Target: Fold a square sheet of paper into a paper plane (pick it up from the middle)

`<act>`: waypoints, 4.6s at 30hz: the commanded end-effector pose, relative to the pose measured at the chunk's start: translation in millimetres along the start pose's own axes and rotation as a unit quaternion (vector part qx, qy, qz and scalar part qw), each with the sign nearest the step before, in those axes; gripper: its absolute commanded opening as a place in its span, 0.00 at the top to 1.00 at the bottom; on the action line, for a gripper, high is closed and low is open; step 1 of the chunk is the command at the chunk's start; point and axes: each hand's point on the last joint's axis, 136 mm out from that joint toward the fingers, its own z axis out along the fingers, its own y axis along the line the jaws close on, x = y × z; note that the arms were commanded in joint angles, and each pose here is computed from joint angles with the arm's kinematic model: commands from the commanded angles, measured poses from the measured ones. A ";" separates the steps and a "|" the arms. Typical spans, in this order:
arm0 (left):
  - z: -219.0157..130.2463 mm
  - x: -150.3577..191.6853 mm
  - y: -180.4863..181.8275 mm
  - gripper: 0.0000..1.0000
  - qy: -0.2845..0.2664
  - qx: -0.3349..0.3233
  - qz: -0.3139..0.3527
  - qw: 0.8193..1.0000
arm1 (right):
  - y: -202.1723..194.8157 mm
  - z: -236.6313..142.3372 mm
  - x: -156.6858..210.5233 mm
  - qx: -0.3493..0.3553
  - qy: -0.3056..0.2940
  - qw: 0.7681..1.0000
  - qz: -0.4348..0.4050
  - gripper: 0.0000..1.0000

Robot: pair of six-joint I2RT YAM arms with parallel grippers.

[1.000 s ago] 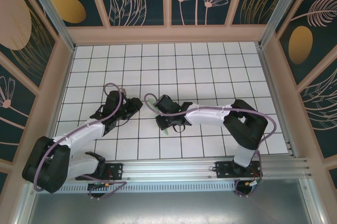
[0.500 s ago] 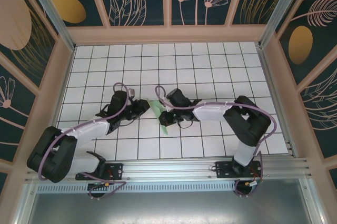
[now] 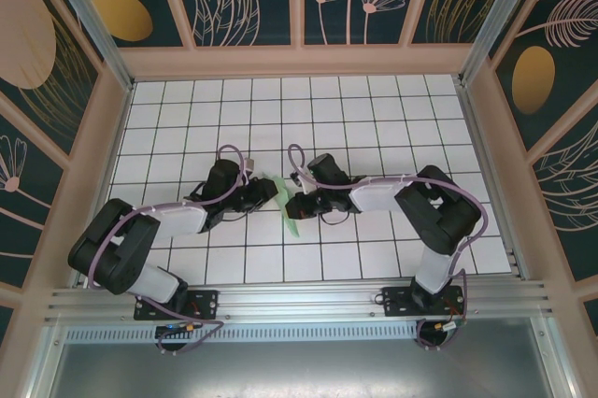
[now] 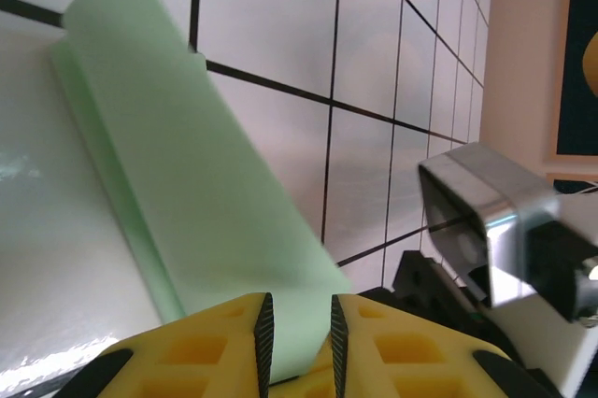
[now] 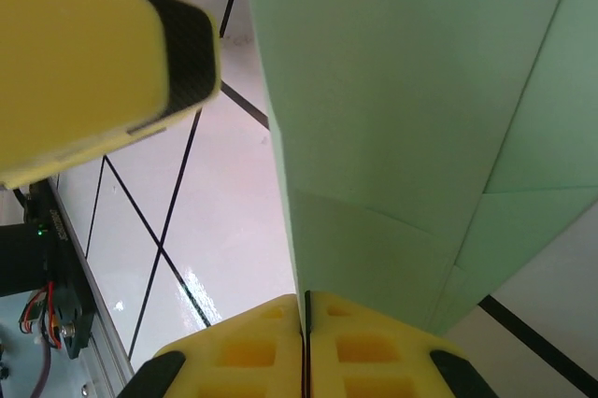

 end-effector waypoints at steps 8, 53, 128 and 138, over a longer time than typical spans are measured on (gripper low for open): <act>11.6 -0.5 -9.1 0.74 0.018 0.018 0.002 1.000 | -8.2 12.4 10.5 -0.023 0.010 0.999 0.024 0.88; 33.7 -4.6 -12.1 0.78 0.026 0.026 0.033 0.999 | -16.0 3.7 -6.9 -0.098 0.027 0.993 0.068 0.96; 65.7 -20.1 14.5 0.82 -0.003 -0.005 0.022 1.000 | -32.2 -24.9 -31.4 -0.042 0.010 0.998 0.033 0.76; 61.3 -24.4 14.1 0.83 -0.029 0.011 -0.025 0.999 | -44.5 -24.2 -31.0 0.077 -0.009 0.995 -0.059 0.70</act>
